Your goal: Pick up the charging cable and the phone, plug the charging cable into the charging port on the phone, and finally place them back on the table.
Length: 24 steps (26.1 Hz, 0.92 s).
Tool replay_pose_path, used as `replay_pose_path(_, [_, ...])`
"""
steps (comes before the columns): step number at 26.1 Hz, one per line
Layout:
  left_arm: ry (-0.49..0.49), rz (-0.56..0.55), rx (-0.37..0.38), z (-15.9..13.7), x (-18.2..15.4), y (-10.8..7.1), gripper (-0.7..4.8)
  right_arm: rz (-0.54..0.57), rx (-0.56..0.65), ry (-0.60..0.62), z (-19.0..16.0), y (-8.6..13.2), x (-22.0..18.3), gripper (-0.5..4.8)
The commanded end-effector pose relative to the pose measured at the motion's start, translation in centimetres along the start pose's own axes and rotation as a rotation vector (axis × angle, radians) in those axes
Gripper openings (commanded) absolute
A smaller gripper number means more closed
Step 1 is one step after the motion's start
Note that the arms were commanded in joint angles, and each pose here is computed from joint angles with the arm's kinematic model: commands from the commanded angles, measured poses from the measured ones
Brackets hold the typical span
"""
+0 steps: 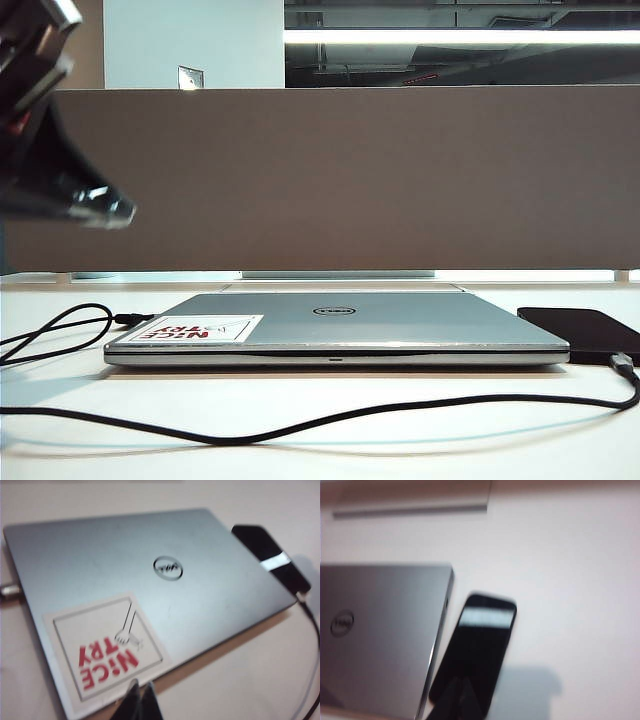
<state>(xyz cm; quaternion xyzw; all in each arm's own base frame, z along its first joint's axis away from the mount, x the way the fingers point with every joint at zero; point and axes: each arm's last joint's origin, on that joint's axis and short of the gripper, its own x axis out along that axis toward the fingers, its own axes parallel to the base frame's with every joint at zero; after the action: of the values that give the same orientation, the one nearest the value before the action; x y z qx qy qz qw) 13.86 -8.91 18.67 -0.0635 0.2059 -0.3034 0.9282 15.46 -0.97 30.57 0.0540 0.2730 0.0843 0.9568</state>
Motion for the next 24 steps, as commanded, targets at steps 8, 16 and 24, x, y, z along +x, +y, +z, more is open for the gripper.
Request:
replay_pose_path(8, [-0.377, -0.089, 0.048, 3.7, -0.7, -1.0, -0.05, 0.05, -0.017, -0.174, -3.7, 0.3, -0.6, -0.07])
replay_pose_path(16, [-0.524, -0.121, 0.066, 4.9, -1.4, -1.3, -0.05, 0.05, -0.12, -0.475, -9.3, 0.2, -0.3, -0.07])
replay_pose_path(24, [-0.524, -0.121, 0.066, 4.9, -1.4, -1.3, -0.05, -0.065, -0.068, -0.523, -12.2, 0.1, 0.5, -0.07])
